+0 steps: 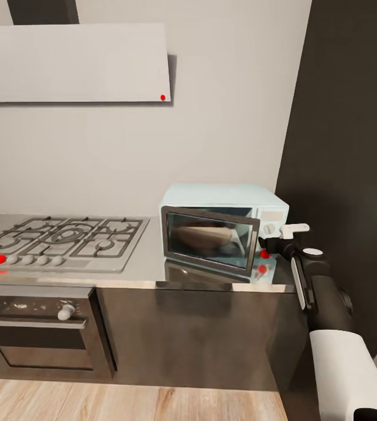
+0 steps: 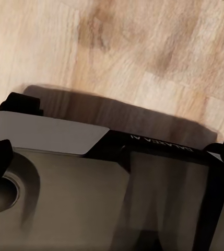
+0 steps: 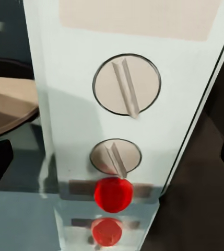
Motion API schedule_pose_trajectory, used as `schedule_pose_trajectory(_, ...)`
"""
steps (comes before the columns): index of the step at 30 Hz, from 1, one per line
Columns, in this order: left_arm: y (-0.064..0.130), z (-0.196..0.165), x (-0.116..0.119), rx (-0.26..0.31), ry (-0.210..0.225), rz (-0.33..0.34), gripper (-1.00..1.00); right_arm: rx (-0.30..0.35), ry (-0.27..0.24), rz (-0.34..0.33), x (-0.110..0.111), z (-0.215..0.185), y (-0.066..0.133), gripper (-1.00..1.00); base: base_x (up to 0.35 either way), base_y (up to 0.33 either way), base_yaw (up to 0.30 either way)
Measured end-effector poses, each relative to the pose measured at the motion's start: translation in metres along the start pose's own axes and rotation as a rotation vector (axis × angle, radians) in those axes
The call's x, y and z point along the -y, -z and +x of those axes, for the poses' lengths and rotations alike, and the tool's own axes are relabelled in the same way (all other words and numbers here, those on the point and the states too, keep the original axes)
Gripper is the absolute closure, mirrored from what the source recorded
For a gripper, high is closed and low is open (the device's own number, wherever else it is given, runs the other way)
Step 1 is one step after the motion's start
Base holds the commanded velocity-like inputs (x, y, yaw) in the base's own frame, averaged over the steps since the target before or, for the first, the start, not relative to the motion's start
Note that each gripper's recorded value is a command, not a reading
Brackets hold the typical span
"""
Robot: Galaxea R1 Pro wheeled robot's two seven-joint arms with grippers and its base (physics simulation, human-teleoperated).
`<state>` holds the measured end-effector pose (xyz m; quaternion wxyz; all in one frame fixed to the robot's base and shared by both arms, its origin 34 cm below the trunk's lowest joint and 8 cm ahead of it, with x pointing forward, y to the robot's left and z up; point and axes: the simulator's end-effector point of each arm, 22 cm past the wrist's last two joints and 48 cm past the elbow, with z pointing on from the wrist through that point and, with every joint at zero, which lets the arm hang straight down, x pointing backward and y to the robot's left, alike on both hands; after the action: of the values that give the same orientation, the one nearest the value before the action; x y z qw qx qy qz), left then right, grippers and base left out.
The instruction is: In the kitchen, take the popcorn bag from the countertop, put it into the microwave, and heat it until the popcorn is cooked so the cooked popcorn ends up inside the bag.
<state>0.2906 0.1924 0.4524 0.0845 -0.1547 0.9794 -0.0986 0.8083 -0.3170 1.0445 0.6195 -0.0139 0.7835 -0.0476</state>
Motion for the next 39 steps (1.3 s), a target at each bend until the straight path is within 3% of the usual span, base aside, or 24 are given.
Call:
schedule_pose_trajectory(3,0.0,0.0,0.0,0.0,0.0,0.0,-1.0,0.001,0.0,-0.012,-0.003,0.0,0.0,-1.0,0.003,0.0,0.0)
schedule_pose_trajectory(6,0.0,0.0,0.0,0.001,0.0,0.0,-1.0,-0.001,0.005,-0.064,-0.01,0.001,0.001,-1.0,0.0,0.0,0.0)
schedule_pose_trajectory(8,0.0,0.0,0.0,0.001,0.001,0.0,-1.0,-0.003,-0.023,-0.117,-0.013,0.004,0.002,-1.0,0.0,0.0,0.0)
schedule_pose_trajectory(12,0.0,0.0,0.0,0.001,0.001,0.0,-1.0,-0.004,-0.037,-0.153,-0.015,0.005,0.004,-1.0,0.0,0.0,0.0)
schedule_pose_trajectory(20,0.0,0.0,0.0,0.001,0.0,0.0,-1.0,-0.005,-0.033,-0.155,-0.015,0.005,0.004,-1.0,0.0,0.0,0.0)
schedule_pose_trajectory(24,0.0,-0.001,-0.001,0.002,0.003,-0.003,-1.0,-0.016,0.008,-0.125,-0.015,0.008,0.002,-1.0,0.0,0.0,0.0)
schedule_pose_trajectory(31,0.0,-0.001,-0.002,0.002,0.003,-0.003,-1.0,-0.013,-0.039,-0.096,-0.002,0.009,0.001,-1.0,0.018,0.0,0.0)
schedule_pose_trajectory(39,0.0,-0.001,-0.003,0.003,0.003,-0.004,-1.0,-0.034,-0.042,-0.1,-0.005,0.018,-0.002,-1.0,0.165,0.0,0.0)
